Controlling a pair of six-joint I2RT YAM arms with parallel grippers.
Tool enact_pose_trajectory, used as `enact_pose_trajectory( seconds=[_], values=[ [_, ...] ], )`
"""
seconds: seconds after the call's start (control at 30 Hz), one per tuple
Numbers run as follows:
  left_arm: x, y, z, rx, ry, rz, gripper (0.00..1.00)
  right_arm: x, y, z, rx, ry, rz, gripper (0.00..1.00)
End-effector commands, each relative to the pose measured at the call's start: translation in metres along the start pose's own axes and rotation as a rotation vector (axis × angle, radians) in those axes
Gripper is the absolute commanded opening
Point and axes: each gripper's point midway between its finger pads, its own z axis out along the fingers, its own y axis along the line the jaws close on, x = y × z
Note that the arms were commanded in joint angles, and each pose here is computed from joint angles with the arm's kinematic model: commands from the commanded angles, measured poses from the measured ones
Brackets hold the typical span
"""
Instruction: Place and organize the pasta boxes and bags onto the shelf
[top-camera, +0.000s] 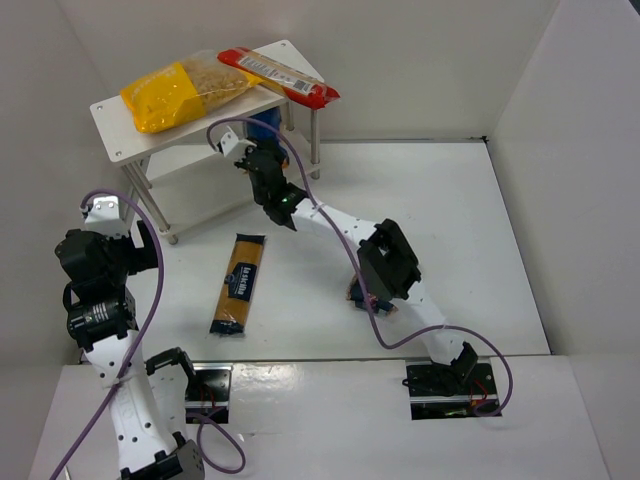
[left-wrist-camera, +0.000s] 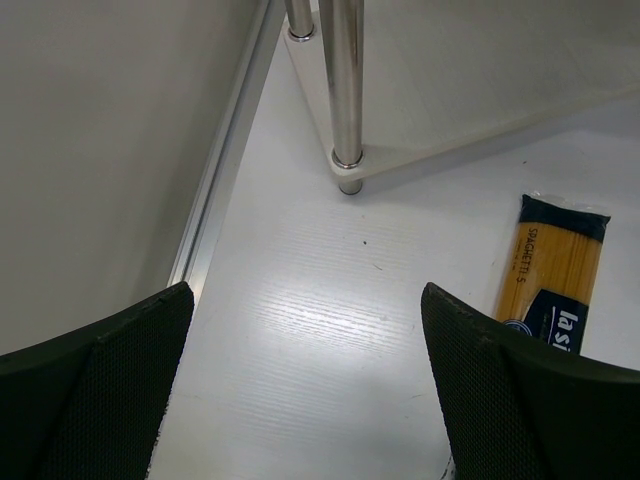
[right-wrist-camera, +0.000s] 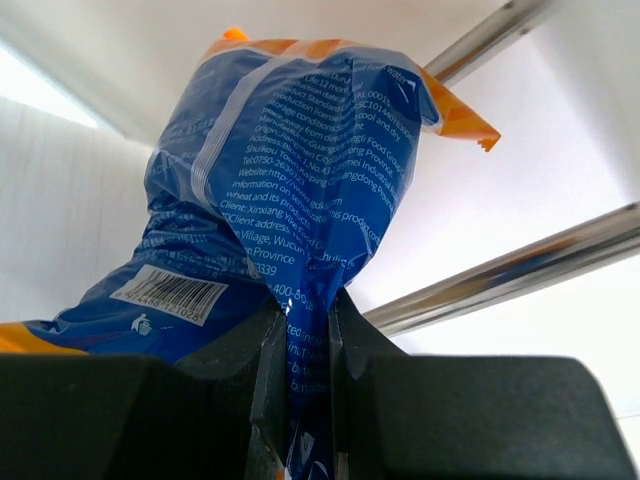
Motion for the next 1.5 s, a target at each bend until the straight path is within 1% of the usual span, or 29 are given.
enact_pose_trajectory(
  seconds=[0.0,0.03,0.07,0.1,0.13,0.17,0.2,0.23,0.5,0.57,0.63,0.7,1.0,1.27,1.3,1.33,1.37,1.43,1.47],
  values=[
    [-0.004,0.001,0.002,0.003,-0.023,0.021,1.00,-0.038,-0.039,-0.005,0.117,-0.114,0.098,0.00],
    [-0.004,0.001,0.002,0.003,-0.023,0.021,1.00,-0.028,-0.026,-0.009,0.113,-0.103,0.060,0.00],
    [-0.004,0.001,0.002,0.003,-0.023,0.021,1.00,-0.026,-0.031,-0.012,0.137,-0.104,0.041,0.00],
    [-0.004,0.001,0.002,0.003,-0.023,0.021,1.00,-0.028,-0.039,-0.015,0.188,-0.138,0.015,0.00],
    [-0.004,0.001,0.002,0.003,-0.023,0.021,1.00,-0.018,-0.026,-0.022,0.177,-0.136,-0.029,0.00],
    [-0.004,0.001,0.002,0.003,-0.023,0.021,1.00,-0.020,-0.032,-0.026,0.218,-0.179,-0.024,0.00],
    [-0.004,0.001,0.002,0.003,-0.023,0.021,1.00,-0.019,-0.038,-0.031,0.241,-0.182,-0.080,0.00],
    [-0.004,0.001,0.002,0.003,-0.023,0.021,1.00,-0.008,-0.027,-0.033,0.225,-0.185,-0.120,0.00],
    [-0.004,0.001,0.002,0.003,-0.023,0.021,1.00,-0.002,-0.022,-0.040,0.257,-0.231,-0.199,0.00],
    [-0.004,0.001,0.002,0.003,-0.023,0.021,1.00,-0.006,-0.027,-0.042,0.274,-0.246,-0.211,0.00],
    [-0.004,0.000,0.002,0.012,-0.024,0.021,1.00,-0.007,-0.026,-0.042,0.284,-0.266,-0.230,0.00],
    [-0.004,0.002,0.002,0.004,-0.023,0.018,1.00,-0.001,-0.017,-0.041,0.279,-0.259,-0.261,0.00],
    [-0.004,0.002,0.002,0.004,-0.023,0.018,1.00,-0.005,-0.011,-0.033,0.290,-0.271,-0.274,0.00],
    [-0.004,0.002,0.002,0.004,-0.023,0.018,1.00,-0.017,-0.016,-0.024,0.280,-0.263,-0.179,0.01],
    [-0.004,0.002,0.002,0.004,-0.023,0.018,1.00,-0.016,-0.012,-0.022,0.273,-0.259,-0.186,0.02],
    [-0.004,0.002,0.002,0.004,-0.023,0.018,1.00,-0.021,-0.017,-0.022,0.284,-0.268,-0.162,0.03],
    [-0.004,0.002,0.002,0.004,-0.023,0.018,1.00,-0.018,-0.010,-0.019,0.268,-0.260,-0.167,0.07],
    [-0.002,0.001,0.002,0.005,-0.015,0.017,1.00,-0.026,-0.018,-0.018,0.281,-0.260,-0.146,0.08],
    [-0.002,0.001,0.002,0.005,-0.014,0.017,1.00,-0.023,-0.013,-0.016,0.271,-0.254,-0.155,0.08]
  ],
)
